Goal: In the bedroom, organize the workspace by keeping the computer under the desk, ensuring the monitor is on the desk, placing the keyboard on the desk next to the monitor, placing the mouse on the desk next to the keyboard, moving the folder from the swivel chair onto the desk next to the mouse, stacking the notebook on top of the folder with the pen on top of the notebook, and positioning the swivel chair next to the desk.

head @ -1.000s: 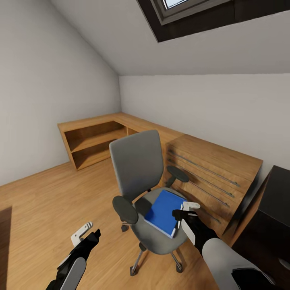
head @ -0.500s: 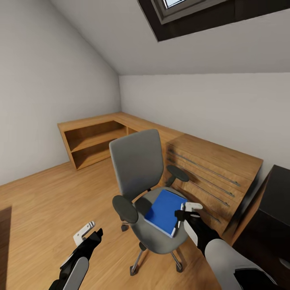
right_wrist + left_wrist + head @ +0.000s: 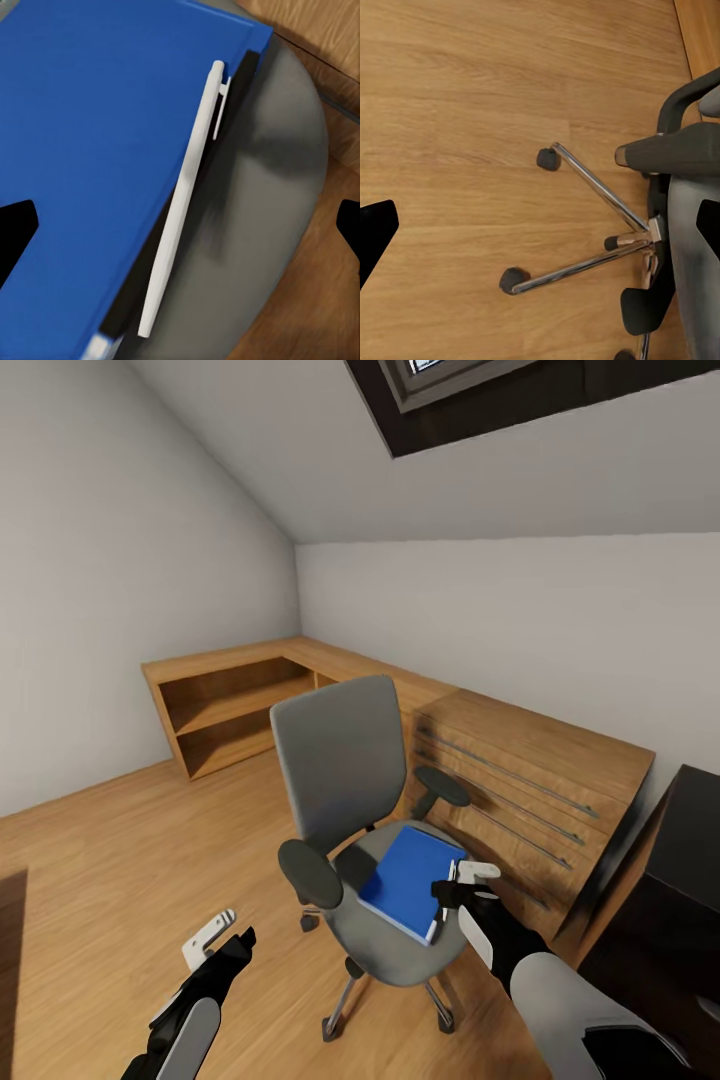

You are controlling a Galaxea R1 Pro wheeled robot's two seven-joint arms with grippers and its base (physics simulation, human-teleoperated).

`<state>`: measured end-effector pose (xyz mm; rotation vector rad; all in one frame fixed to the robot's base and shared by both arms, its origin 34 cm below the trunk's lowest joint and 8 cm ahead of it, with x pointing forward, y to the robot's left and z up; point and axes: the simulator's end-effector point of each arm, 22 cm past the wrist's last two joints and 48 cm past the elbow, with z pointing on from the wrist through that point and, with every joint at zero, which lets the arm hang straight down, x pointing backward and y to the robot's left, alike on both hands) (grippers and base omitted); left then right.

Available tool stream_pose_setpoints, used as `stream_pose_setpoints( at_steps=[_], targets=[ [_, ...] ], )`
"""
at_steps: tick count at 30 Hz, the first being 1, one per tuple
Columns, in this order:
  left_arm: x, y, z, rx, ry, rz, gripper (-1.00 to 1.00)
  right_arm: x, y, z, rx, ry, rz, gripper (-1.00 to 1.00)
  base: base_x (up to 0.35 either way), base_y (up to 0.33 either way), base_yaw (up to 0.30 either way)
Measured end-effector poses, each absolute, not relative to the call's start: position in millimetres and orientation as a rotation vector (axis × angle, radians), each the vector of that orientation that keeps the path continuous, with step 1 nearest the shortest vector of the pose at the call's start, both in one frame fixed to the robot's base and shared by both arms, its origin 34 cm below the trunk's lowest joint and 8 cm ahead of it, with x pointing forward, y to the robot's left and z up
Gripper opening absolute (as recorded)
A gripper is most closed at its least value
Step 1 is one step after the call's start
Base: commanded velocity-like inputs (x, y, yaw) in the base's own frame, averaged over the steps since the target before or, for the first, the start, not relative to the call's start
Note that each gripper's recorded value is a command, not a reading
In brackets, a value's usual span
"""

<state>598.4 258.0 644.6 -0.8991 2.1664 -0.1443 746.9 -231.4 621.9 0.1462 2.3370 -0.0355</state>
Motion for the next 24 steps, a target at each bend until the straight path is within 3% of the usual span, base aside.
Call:
stream_pose_setpoints(
  at_steps=[24],
  targets=[
    [595,258,618,-0.899,2.167,-0.144,1.0,744,-236,596,0.149,2.335,-0.032,1.0,0.0,0.0,0.0]
  ],
)
